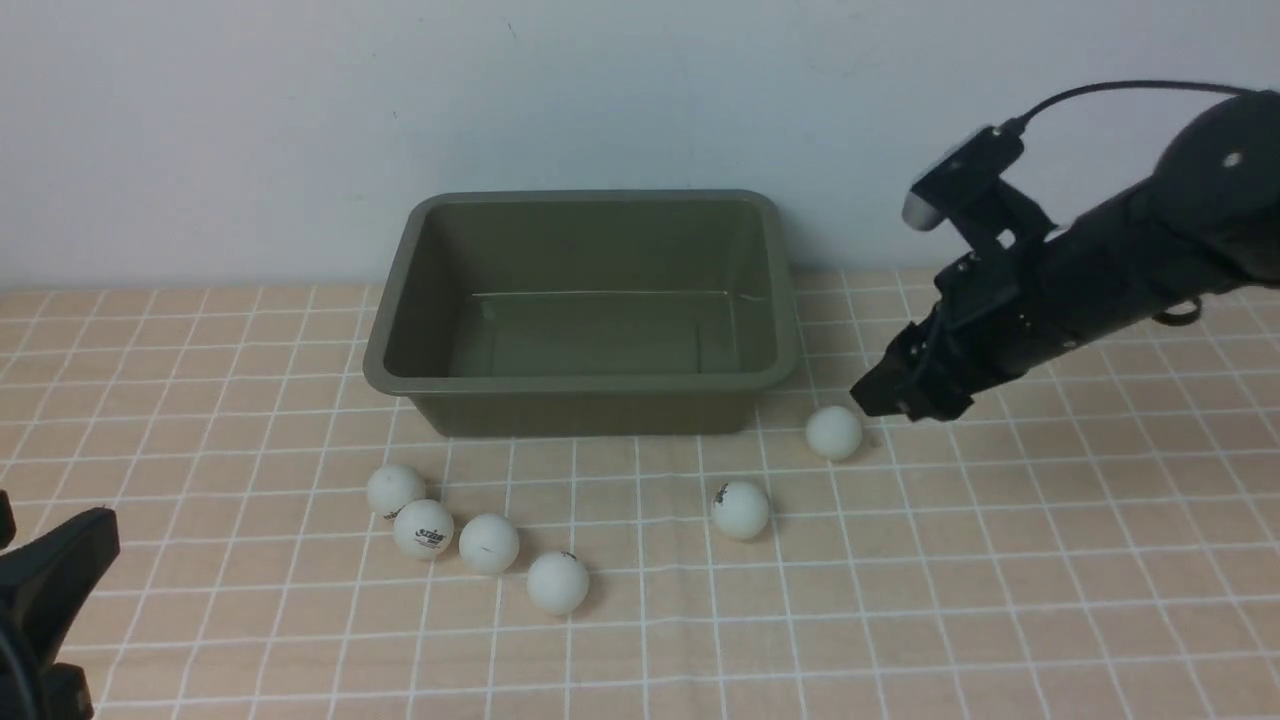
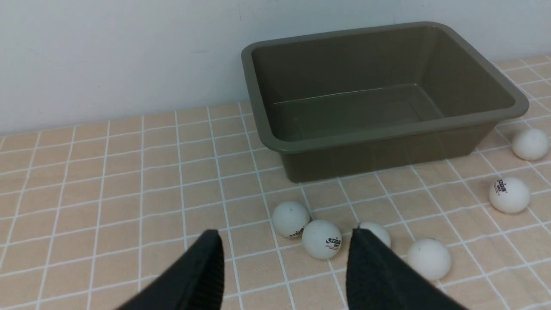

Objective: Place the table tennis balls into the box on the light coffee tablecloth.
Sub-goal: 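Reach for and grasp a ping pong ball on the table, then release the ping pong ball into the bin and lift the gripper away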

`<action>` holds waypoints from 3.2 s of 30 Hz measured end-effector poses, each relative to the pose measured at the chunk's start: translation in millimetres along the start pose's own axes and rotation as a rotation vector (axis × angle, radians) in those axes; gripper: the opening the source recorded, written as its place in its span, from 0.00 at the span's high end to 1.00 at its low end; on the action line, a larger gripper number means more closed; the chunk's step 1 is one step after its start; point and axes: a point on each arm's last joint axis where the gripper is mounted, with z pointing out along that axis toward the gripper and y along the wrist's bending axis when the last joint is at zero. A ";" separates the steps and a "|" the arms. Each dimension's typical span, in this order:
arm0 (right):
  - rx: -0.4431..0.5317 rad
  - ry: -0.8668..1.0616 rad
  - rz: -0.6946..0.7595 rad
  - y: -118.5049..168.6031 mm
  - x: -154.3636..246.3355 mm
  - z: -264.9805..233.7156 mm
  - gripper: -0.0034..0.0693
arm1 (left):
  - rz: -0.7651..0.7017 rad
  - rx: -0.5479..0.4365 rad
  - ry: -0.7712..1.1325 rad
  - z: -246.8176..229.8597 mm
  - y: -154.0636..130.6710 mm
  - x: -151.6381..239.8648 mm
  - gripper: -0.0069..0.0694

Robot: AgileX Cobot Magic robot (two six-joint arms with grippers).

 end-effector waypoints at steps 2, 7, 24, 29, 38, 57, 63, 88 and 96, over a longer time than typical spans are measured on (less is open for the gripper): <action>-0.006 0.020 0.019 -9.6 -4.6 16.2 0.44 | 0.000 0.000 0.000 0.0 0.0 0.0 0.49; -0.031 0.072 0.041 -22.7 -7.7 42.8 0.44 | 0.001 0.000 0.001 0.0 0.0 0.1 0.49; -0.066 0.156 0.071 -35.1 10.1 90.7 0.43 | 0.004 0.005 0.011 0.0 -0.5 1.0 0.49; -0.055 0.142 0.068 -36.4 9.0 91.5 0.43 | 0.005 0.005 0.011 0.0 -0.5 1.0 0.49; -0.038 0.100 0.093 -37.9 4.9 91.9 0.32 | 0.005 0.027 0.055 -0.2 -2.4 5.0 0.49; -0.024 0.099 0.103 -36.9 -1.1 78.6 0.48 | 0.005 0.029 0.059 -0.2 -2.6 5.3 0.49; 0.054 -0.021 0.057 -40.4 -27.3 27.0 0.48 | 0.005 0.029 0.059 -0.2 -2.6 5.3 0.49; -0.122 -0.227 -0.081 -13.8 -96.5 51.8 0.24 | 0.005 0.040 0.082 -0.4 -3.6 7.5 0.49; 0.094 -0.267 -0.119 -36.8 -105.0 -39.7 0.23 | 0.004 0.040 0.082 -0.4 -3.7 7.5 0.49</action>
